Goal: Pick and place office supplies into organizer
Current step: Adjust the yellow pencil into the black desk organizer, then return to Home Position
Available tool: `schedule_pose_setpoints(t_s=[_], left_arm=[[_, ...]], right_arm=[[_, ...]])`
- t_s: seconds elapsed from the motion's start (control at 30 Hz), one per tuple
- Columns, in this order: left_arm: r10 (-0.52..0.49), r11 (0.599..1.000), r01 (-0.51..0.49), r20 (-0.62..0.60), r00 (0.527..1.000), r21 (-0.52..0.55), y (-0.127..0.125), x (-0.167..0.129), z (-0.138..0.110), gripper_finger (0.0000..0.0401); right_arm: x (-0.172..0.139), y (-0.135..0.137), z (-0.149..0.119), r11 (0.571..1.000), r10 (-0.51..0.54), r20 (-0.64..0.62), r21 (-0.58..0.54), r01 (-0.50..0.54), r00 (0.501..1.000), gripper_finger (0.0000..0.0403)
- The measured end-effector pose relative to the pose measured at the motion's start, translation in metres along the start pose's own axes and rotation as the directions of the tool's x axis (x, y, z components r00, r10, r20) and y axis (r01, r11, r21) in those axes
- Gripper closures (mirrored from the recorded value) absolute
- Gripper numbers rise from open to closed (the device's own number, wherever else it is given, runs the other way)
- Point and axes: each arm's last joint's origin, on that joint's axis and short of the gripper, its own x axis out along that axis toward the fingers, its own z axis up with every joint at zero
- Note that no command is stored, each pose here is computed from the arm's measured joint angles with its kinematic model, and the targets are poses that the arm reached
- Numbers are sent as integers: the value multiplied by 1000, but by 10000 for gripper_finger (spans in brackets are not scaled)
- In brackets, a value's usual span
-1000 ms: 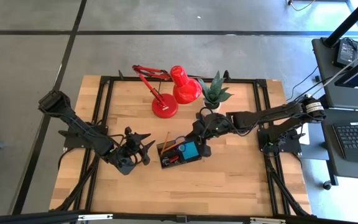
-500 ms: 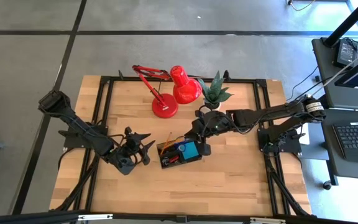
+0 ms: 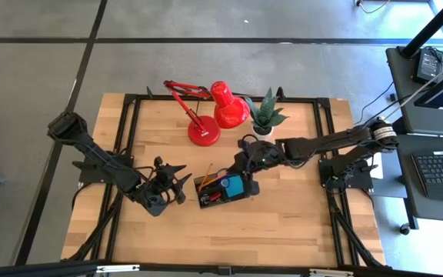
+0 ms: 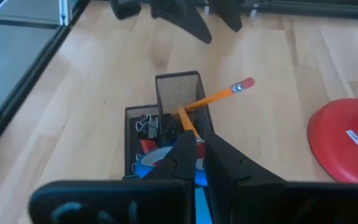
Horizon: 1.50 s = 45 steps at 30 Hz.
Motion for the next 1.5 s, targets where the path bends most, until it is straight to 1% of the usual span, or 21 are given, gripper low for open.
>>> schedule_pose_setpoints(t_s=[0.2, 0.33, 0.67, 0.83, 0.9, 1.03, 1.13, 1.23, 1.37, 1.43, 1.5], left_arm=[[1, 1000, -1, -1, 1000, 5, 0, 0, 0, 232], [2, 1000, -2, -1, 1000, 6, 0, 0, 0, 232], [4, 1000, -4, -3, 1000, 10, 1, 0, -1, 232], [4, 1000, -4, -3, 1000, 10, 1, 0, -1, 232], [3, 1000, -3, -3, 1000, 10, 1, 0, -1, 232], [4, 1000, -4, -3, 1000, 3, 1, 0, -1, 232], [6, 1000, -6, -5, 1000, -5, 1, 0, -1, 232], [22, 1000, -22, 3, 1000, -2, 3, 0, -2, 232], [56, 998, -57, 22, 998, 11, 7, -4, -5, 232], [75, 997, -75, 25, 997, -2, 12, -7, -7, 232], [92, 996, -92, 25, 995, -1, 19, -12, -8, 232]], right_arm=[[19, 1, -9, 1000, 2, -41, -24, -3, 999, 381], [24, 1, -11, 1000, 1, -46, -27, -3, 999, 377], [26, 1, -13, 1000, 5, -60, -23, -6, 998, 342], [20, 4, -12, 999, 6, -60, -31, -8, 998, 307], [11, 5, -9, 999, 9, -56, -34, -11, 998, 288], [-17, 9, -1, 999, 19, -40, -29, -20, 999, 255], [-44, 13, 7, 1000, 29, 3, -9, -29, 1000, 244], [-70, 18, 11, 999, 45, 33, -2, -45, 998, 241], [-100, 22, 0, 998, 64, 119, -4, -64, 991, 241], [-109, 23, -16, 999, 39, 142, 20, -43, 989, 241], [-116, 22, -34, 999, -9, 177, 45, 1, 984, 241]])
